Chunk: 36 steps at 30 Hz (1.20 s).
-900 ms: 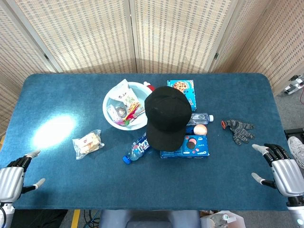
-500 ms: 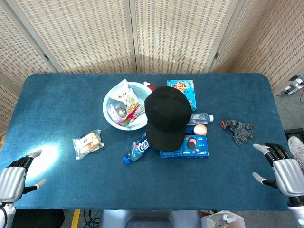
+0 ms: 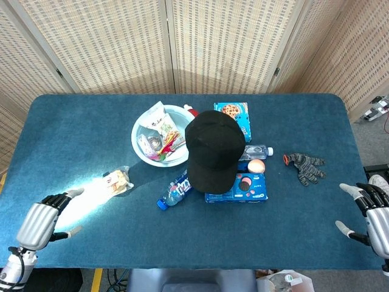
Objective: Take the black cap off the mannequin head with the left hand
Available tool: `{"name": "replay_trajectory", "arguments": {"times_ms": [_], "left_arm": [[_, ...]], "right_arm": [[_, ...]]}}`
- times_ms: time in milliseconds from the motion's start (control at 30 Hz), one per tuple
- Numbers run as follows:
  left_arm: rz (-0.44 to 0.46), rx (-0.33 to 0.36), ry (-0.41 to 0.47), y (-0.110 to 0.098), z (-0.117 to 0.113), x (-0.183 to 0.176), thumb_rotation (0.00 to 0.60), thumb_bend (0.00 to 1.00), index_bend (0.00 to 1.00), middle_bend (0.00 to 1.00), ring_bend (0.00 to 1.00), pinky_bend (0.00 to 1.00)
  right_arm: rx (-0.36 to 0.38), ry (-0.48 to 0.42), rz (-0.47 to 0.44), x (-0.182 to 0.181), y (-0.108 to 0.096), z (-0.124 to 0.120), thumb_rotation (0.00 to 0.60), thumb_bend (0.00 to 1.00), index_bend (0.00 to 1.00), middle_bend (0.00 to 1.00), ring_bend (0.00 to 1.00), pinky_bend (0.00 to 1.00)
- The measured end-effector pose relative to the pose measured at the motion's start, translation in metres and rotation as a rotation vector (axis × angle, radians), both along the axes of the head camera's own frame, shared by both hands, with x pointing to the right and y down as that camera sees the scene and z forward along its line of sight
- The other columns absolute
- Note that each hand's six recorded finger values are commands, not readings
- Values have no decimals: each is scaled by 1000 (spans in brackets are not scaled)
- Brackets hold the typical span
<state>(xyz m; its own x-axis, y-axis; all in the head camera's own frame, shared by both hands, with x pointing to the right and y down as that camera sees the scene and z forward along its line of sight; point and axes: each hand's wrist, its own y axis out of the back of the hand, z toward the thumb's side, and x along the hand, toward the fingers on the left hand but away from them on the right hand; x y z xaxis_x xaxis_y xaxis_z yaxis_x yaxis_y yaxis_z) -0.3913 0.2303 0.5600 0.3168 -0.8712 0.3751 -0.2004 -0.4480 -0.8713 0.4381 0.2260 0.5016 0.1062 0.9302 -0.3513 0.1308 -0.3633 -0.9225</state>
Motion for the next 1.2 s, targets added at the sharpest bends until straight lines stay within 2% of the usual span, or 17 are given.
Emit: {"name": "replay_trajectory", "arguments": {"times_ms": [67, 167, 300, 400, 533, 767, 1033, 1200], "left_arm": [[52, -8, 39, -7, 2, 13, 600, 0, 244, 368, 448, 528], [132, -5, 96, -16, 5, 35, 600, 0, 276, 460, 537, 664], [220, 5, 189, -26, 11, 67, 600, 0, 339, 646, 701, 879], [287, 22, 254, -33, 17, 91, 600, 0, 374, 766, 808, 991], [378, 41, 305, -39, 27, 121, 600, 0, 404, 856, 881, 1000], [485, 92, 346, -46, 48, 169, 600, 0, 418, 923, 936, 1000], [526, 163, 380, -60, 61, 210, 600, 0, 427, 954, 962, 1000], [502, 196, 374, -73, 67, 227, 600, 7, 430, 966, 973, 1000]], "right_arm": [[1, -1, 2, 0, 1, -1, 600, 134, 229, 292, 171, 186], [0, -1, 0, 0, 3, -2, 600, 134, 229, 292, 171, 186], [-3, -3, -5, -2, 5, -2, 600, 133, 229, 292, 171, 186], [-6, -5, -6, -3, 5, -1, 600, 134, 229, 292, 171, 186], [-10, -5, -8, -3, 6, 0, 600, 134, 229, 292, 171, 186], [-15, -4, -9, -3, 7, 1, 600, 134, 229, 292, 171, 186], [-25, -4, -6, -2, 8, 4, 600, 134, 229, 292, 171, 186], [-26, -4, -3, 0, 8, 4, 600, 134, 229, 292, 171, 186]]}}
